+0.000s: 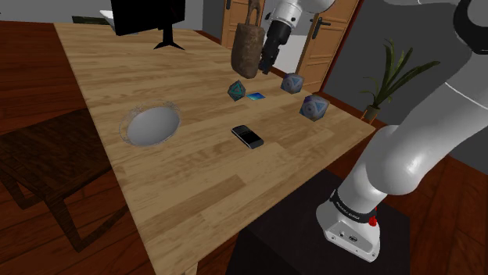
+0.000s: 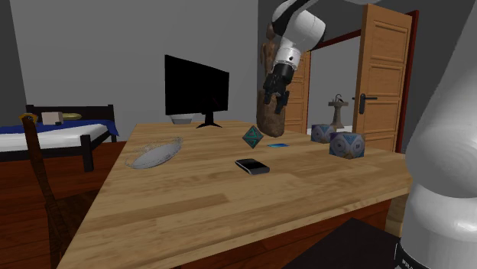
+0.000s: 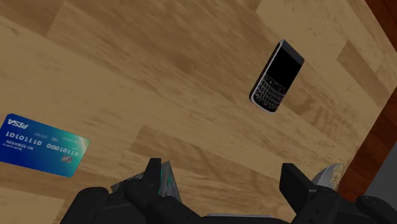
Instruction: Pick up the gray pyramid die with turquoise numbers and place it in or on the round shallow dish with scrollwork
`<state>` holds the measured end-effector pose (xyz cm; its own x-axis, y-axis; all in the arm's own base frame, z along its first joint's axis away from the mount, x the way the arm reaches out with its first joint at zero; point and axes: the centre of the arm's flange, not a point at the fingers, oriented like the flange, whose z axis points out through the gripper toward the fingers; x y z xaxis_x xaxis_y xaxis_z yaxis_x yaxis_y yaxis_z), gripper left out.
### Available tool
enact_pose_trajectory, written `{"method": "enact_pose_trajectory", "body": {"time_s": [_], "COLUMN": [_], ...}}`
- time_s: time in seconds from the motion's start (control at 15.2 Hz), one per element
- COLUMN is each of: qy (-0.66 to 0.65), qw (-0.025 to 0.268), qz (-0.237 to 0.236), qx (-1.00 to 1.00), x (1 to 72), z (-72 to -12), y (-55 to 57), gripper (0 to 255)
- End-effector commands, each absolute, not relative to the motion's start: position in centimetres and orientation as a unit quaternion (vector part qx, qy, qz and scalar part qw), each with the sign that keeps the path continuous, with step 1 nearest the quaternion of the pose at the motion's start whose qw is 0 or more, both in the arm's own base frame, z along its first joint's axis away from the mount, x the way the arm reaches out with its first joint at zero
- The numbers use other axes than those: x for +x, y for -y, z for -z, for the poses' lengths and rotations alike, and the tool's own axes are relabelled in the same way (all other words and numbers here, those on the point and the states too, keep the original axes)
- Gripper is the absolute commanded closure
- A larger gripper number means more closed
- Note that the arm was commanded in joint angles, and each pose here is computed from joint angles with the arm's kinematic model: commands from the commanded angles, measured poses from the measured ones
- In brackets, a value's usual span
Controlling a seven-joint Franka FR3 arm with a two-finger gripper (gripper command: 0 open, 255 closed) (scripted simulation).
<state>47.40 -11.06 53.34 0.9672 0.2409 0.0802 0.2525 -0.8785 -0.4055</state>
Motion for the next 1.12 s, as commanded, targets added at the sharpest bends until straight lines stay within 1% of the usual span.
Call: {"method": "enact_pose_trajectory", "body": {"time_s": [0.0,0.53,1.06], "qy": [0.14,0.183,0.184], "qw": [0.234,0.321,0.322], "qz": [0.01,-0.009,-0.009], "qx": [-0.962,-0.929,-0.929], "x": [50.0,59.7,59.3], "z": [-51.5,-43.7,-40.5], "y": [12.6,16.1,13.7], "gripper": [0,0,0]}}
